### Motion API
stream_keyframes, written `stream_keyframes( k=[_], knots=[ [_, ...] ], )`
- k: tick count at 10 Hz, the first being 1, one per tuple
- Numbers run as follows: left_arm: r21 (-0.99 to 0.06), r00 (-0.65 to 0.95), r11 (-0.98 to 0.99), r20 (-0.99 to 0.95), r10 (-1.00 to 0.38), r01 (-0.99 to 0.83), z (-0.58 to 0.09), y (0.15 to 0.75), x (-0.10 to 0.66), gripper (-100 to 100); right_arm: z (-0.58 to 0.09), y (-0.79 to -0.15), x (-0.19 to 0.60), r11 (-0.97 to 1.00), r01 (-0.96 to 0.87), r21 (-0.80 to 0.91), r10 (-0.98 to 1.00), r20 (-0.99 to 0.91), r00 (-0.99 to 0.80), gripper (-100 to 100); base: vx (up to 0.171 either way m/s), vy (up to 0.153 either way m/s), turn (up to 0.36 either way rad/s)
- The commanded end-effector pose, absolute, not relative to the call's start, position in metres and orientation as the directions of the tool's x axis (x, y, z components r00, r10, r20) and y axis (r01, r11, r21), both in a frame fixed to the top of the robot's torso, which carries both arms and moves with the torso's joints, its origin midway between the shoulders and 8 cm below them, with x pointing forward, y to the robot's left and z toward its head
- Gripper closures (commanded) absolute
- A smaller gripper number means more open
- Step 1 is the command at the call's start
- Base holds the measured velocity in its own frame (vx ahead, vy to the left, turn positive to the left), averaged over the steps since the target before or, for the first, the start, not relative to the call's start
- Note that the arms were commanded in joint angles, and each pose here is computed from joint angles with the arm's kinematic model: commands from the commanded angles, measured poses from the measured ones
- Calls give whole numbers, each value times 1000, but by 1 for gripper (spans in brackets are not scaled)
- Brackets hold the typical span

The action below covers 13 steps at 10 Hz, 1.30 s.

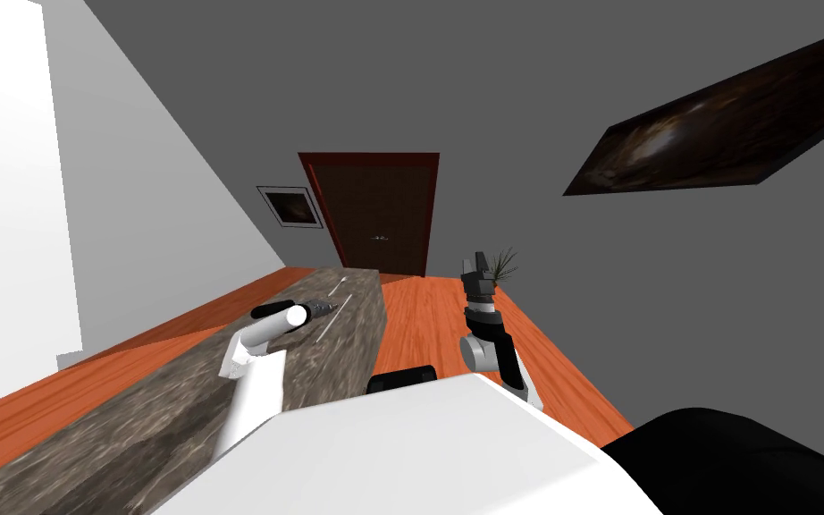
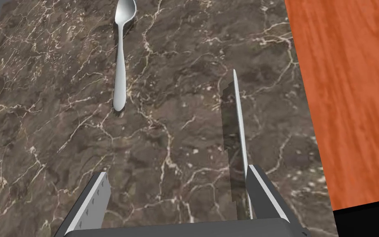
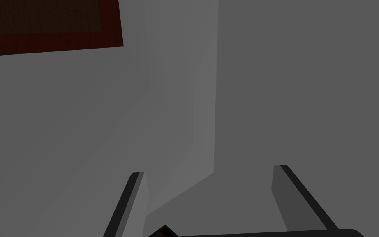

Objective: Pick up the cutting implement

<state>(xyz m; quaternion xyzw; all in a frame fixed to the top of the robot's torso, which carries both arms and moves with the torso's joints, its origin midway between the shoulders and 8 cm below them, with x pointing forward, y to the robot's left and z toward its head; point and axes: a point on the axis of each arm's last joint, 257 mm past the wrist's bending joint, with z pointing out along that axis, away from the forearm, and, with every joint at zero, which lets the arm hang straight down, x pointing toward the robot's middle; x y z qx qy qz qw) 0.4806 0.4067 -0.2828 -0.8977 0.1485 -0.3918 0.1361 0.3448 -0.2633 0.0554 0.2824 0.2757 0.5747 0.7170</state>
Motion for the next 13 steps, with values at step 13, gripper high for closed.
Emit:
stream_keyframes(
  k=[13],
  knots=[
    [-56, 791, -984, 587, -171, -171, -325, 372, 448, -100, 55, -263, 345, 180, -668, 722, 980, -71, 188, 0, 19, 10, -29]
  ],
)
